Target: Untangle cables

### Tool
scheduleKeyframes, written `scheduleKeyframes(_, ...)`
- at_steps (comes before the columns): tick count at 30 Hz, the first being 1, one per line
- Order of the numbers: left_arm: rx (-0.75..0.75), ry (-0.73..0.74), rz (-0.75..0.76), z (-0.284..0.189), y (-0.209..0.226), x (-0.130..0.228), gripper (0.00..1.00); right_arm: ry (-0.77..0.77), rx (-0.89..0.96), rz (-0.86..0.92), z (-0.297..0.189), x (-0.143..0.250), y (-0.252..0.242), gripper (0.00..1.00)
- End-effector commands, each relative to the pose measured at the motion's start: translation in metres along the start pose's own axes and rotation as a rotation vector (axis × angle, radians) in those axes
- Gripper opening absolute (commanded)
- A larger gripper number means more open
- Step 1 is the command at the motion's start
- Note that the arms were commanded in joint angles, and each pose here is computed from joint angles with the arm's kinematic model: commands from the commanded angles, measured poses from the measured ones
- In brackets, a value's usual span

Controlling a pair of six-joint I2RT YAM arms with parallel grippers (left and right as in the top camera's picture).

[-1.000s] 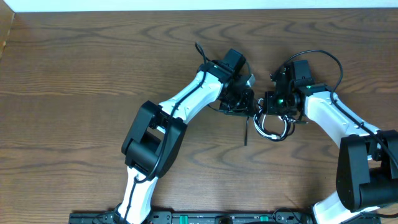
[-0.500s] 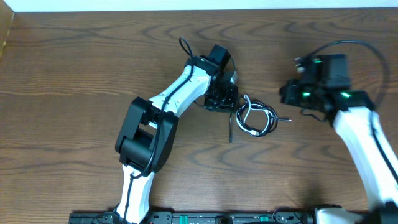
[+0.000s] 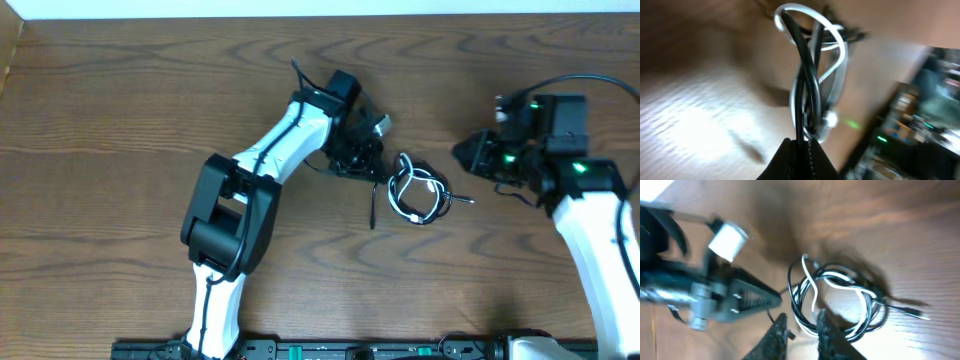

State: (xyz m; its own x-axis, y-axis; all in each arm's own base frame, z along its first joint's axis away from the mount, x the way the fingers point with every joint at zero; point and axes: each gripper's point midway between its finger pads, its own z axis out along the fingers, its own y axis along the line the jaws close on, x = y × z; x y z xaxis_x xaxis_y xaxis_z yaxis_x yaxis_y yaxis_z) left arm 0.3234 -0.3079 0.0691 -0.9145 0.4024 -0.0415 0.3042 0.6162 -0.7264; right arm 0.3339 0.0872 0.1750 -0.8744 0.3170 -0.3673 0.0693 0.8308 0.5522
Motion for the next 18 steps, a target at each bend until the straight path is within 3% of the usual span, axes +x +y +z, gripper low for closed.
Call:
scheduleKeyframes(1, 0.297, -0.067, 0.099, -0.037, -0.04, -0.014, 0.08, 0.119, -0.087, -0.069, 0.027, 0.019, 0.009, 0.27)
scheduleKeyframes(2, 0.337, -0.092, 0.102, -0.05, -0.044, -0.016, 0.07, 0.145, -0.115, -0.099, 0.036, 0.022, 0.012, 0.49)
scheduleKeyframes(3, 0.347, -0.105, 0.104, -0.056, -0.046, -0.017, 0.07, 0.158, -0.128, -0.114, 0.042, 0.023, 0.012, 0.58)
scheduleKeyframes(5, 0.347, -0.124, 0.108, -0.066, -0.047, -0.019, 0.07, 0.179, -0.143, -0.122, 0.052, 0.025, 0.012, 0.6)
scheduleKeyframes(7, 0.346, -0.136, 0.116, -0.072, -0.051, -0.018, 0.08, 0.198, -0.176, -0.134, 0.06, 0.027, 0.013, 0.59)
scheduleKeyframes(11, 0.345, -0.156, 0.133, -0.083, -0.063, -0.018, 0.07, 0.236, -0.229, -0.133, 0.077, 0.031, 0.017, 0.44)
scheduleKeyframes(18, 0.35, -0.163, 0.052, -0.09, -0.069, -0.021, 0.08, 0.301, -0.237, -0.141, 0.102, 0.049, 0.025, 0.36)
